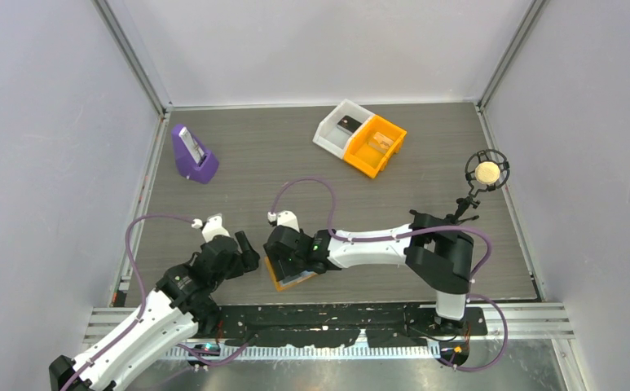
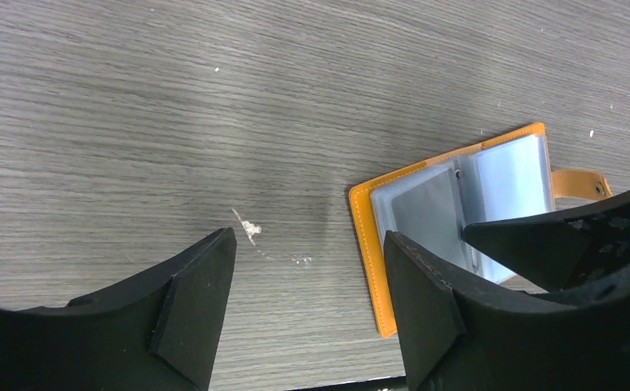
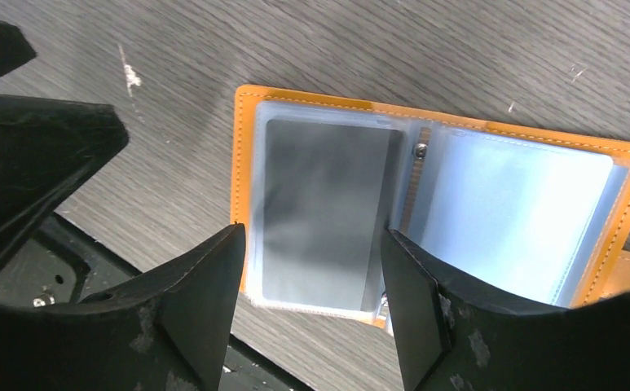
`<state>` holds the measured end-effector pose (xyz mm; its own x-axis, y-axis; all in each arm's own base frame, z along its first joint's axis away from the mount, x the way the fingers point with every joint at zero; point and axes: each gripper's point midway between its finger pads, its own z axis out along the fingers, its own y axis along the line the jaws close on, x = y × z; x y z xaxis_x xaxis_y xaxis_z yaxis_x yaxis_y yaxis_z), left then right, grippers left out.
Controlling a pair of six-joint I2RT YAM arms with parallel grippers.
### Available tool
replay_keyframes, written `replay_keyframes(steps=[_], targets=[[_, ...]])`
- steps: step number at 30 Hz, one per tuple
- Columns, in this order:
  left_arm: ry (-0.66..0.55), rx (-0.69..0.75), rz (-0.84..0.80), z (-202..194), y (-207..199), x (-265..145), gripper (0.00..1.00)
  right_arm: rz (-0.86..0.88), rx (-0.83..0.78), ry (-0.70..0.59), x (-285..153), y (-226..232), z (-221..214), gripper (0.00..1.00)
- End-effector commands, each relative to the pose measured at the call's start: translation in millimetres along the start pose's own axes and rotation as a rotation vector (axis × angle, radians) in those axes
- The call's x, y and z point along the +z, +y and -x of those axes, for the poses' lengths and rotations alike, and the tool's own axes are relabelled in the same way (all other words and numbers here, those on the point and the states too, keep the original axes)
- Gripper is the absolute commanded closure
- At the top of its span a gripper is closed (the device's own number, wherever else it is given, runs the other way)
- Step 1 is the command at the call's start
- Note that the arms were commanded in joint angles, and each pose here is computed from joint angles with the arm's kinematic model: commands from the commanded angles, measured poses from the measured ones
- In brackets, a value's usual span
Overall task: Take the credit cards out of the card holder
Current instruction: Remove the credit card from the card holder.
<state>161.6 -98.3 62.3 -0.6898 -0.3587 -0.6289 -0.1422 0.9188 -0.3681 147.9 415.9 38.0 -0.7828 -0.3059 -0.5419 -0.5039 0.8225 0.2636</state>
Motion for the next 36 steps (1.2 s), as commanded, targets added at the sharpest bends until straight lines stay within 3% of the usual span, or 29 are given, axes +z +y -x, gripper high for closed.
replay_keyframes(steps=[1, 5, 12, 16, 18, 25, 36], targets=[[-0.030, -0.020, -0.030, 10, -9, -4, 0.31, -0.038, -0.031, -0.023, 1, -2, 8, 0.32], [-0.025, -0.021, -0.042, 9, -11, -4, 0.31, -0.051, -0.043, -0.018, 4, -4, 6, 0.33], [-0.008, -0.030, -0.066, 6, -17, -3, 0.32, -0.048, -0.039, -0.049, -3, -6, 14, 0.57], [0.003, -0.031, -0.071, 3, -18, -2, 0.32, -0.011, -0.011, -0.063, -7, -7, 19, 0.61], [0.012, -0.030, -0.076, 2, -19, -2, 0.32, 0.012, -0.001, -0.066, -10, -4, 20, 0.59], [-0.012, -0.028, -0.056, 7, -14, -4, 0.31, 0.045, 0.013, -0.071, -18, 3, 21, 0.35], [0.001, -0.042, -0.061, 1, -11, -5, 0.30, -0.049, -0.040, -0.046, 1, -7, 8, 0.31]])
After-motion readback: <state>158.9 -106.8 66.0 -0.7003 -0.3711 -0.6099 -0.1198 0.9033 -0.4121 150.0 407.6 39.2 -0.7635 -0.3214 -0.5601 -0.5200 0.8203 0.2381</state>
